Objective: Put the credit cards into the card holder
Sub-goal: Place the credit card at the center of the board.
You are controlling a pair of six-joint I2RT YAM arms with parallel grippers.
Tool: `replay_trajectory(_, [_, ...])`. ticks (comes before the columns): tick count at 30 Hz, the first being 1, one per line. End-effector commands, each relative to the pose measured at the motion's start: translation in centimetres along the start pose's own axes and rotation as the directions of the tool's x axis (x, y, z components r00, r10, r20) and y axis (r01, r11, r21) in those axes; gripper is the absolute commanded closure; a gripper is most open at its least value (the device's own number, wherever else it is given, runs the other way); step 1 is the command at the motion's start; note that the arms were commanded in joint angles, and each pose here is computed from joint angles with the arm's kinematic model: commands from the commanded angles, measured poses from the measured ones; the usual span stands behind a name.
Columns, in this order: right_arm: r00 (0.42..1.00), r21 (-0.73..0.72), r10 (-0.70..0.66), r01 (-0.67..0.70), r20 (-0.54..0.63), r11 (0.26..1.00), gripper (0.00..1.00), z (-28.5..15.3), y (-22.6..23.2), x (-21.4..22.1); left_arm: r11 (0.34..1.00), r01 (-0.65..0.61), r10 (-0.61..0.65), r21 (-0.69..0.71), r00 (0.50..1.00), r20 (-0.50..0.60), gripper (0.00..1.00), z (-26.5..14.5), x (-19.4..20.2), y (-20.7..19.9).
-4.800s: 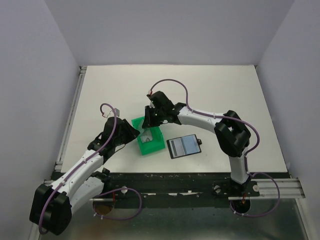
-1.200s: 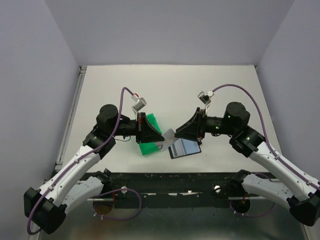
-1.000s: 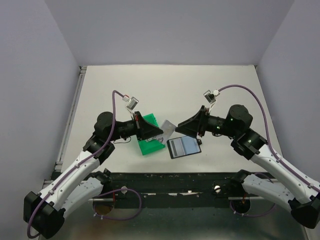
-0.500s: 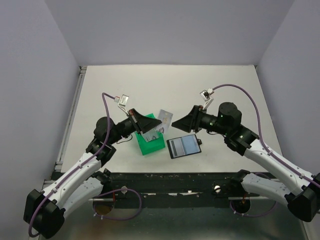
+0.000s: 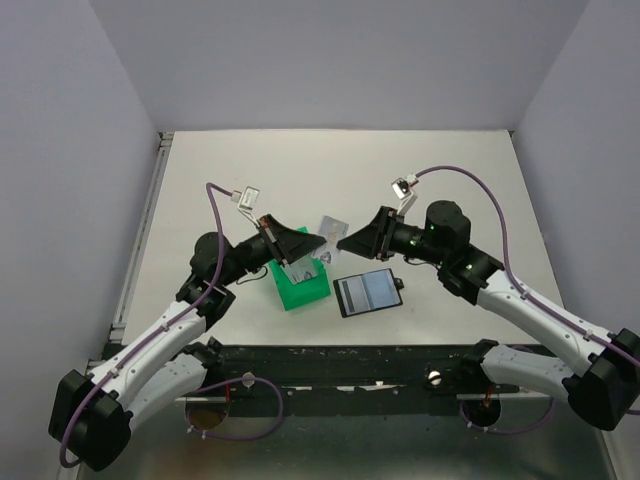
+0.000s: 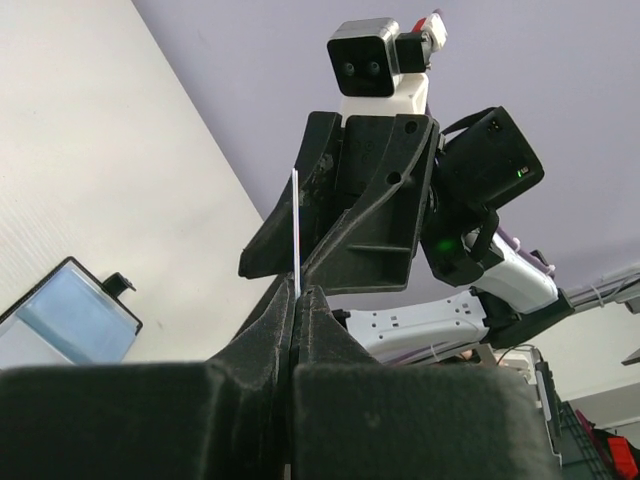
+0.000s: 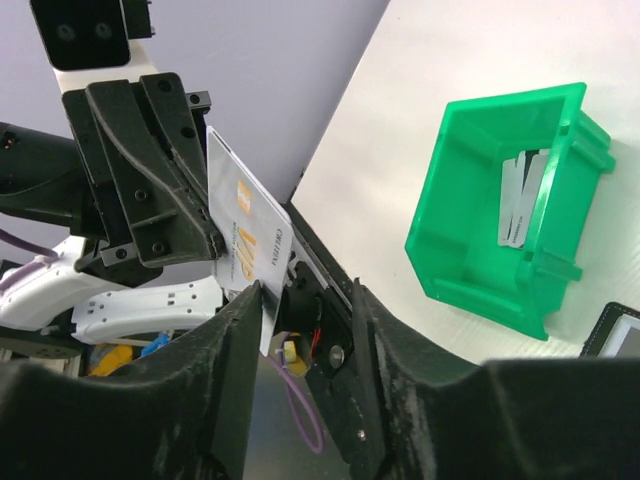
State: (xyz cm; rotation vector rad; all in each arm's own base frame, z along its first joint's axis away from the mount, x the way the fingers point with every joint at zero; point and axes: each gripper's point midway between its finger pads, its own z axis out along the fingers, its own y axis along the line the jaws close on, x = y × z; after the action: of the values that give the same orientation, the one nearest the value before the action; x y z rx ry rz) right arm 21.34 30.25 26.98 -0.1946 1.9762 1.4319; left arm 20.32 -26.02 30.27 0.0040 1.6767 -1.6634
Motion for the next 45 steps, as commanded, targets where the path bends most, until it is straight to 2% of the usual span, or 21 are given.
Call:
replay_trajectory(1, [0.999, -0.043, -0.011, 0.012, 0.038, 0.999, 0.54, 0.3, 1.1, -1.3, 0.998, -0.016, 0.017, 0.067, 1.0, -0.013, 1.0, 0.1, 0.0, -1.7])
replay_trajectory(8, [0.999, -0.093, 0.0, 0.004, 0.043, 0.996, 0.56, 0.7, 1.9, -1.5, 0.998, -0.009, 0.011, 0.058, 1.0, -0.028, 1.0, 0.3, 0.3, -1.1])
replay_trajectory(13, [0.999, -0.089, 0.007, -0.004, 0.035, 0.996, 0.75, 0.9, 1.7, -1.4, 0.999, 0.002, 0.0, 0.042, 1.0, -0.026, 1.0, 0.3, 0.5, -0.6])
replay_trajectory(16, [0.999, -0.067, 0.001, 0.001, 0.036, 0.998, 0.82, 0.8, 1.3, -1.3, 0.999, 0.004, -0.003, 0.034, 1.0, -0.023, 1.0, 0.4, 0.4, -0.4])
replay_trajectory(24, [0.999, -0.039, -0.026, 0.027, 0.026, 0.999, 0.9, 0.3, 1.0, -1.0, 0.999, 0.006, -0.005, 0.045, 0.999, -0.033, 0.85, 0.7, 0.4, -0.4])
replay_trajectory(29, [0.999, -0.072, -0.043, 0.042, -0.011, 0.997, 0.91, 0.1, 1.7, -0.5, 0.99, 0.01, 0.0, 0.137, 0.998, -0.068, 0.76, 0.9, 0.8, -1.8])
replay_trajectory(33, [0.998, -0.073, -0.053, 0.051, -0.027, 0.996, 0.91, 0.3, 1.7, -0.5, 0.975, 0.043, -0.019, 0.218, 0.994, -0.109, 0.75, 1.0, 1.3, -2.8])
replay_trajectory(34, [0.998, -0.067, -0.053, 0.051, -0.029, 0.996, 0.92, 0.3, 1.7, -0.5, 0.971, 0.047, -0.021, 0.235, 0.993, -0.113, 0.76, 1.1, 1.3, -3.0])
replay_trajectory(37, [0.999, -0.039, -0.048, 0.047, -0.022, 0.998, 0.92, 0.4, 1.1, -0.6, 0.967, 0.058, -0.027, 0.249, 0.992, -0.127, 0.99, 1.2, 1.4, -3.2])
replay_trajectory(39, [0.999, -0.025, -0.046, 0.046, -0.016, 0.999, 0.91, 0.4, 0.9, -0.7, 0.967, 0.057, -0.027, 0.248, 0.992, -0.124, 1.0, 1.1, 1.4, -3.1])
replay_trajectory(45, [0.999, -0.007, -0.04, 0.04, -0.025, 0.999, 0.77, 0.6, 0.5, -0.6, 0.974, 0.072, -0.048, 0.213, 0.992, -0.117, 1.0, 1.1, 1.6, -2.2])
